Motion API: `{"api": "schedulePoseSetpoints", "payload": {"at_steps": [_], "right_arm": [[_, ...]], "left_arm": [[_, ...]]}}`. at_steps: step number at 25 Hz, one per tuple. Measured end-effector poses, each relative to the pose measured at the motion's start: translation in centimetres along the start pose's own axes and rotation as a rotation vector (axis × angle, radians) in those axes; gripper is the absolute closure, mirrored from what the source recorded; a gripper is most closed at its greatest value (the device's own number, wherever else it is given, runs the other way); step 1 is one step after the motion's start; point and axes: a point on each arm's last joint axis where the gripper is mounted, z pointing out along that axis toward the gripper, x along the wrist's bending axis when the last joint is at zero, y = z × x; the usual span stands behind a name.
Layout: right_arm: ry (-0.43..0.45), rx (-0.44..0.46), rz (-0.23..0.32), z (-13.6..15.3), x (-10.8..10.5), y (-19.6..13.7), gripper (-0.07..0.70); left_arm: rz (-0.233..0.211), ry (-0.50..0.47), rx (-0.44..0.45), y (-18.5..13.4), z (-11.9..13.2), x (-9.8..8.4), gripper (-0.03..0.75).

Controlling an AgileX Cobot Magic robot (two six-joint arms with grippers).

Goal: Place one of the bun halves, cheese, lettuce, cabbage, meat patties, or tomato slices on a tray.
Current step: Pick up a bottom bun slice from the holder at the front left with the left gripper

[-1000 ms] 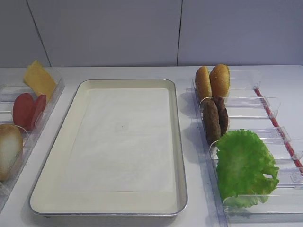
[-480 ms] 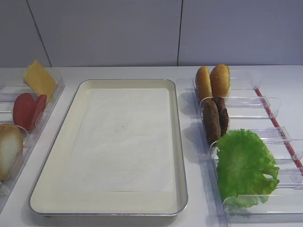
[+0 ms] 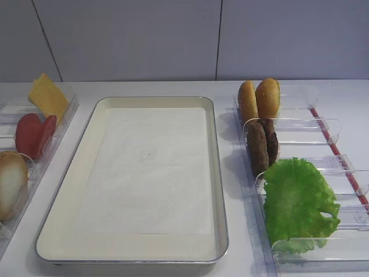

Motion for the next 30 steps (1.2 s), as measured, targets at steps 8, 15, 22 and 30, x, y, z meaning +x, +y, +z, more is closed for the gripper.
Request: {"api": "schedulePoseSetpoints", "payload": {"at_steps": [8,15,22,30], "right_arm": [[0.000,0.000,0.000,0.0,0.0,0.0,-0.030],[0.000,0.000,0.000,0.0,0.0,0.0,-0.030],[0.001,0.000,-0.001,0.0,0.0,0.0,-0.030],[0.001,0.000,-0.001,0.0,0.0,0.0,-0.030]], "left_arm": [[0.022,-0.015,0.056,4.7,1.8,0.1,0.213],[0.015,-0.056,0.113,6.1,4.3,0.1,0.213],[0.019,-0.049,0.096,6.7,5.2,0.3,0.216],[0.027,-0.031,0.140,6.8,6.4,0.7,0.217]]}}
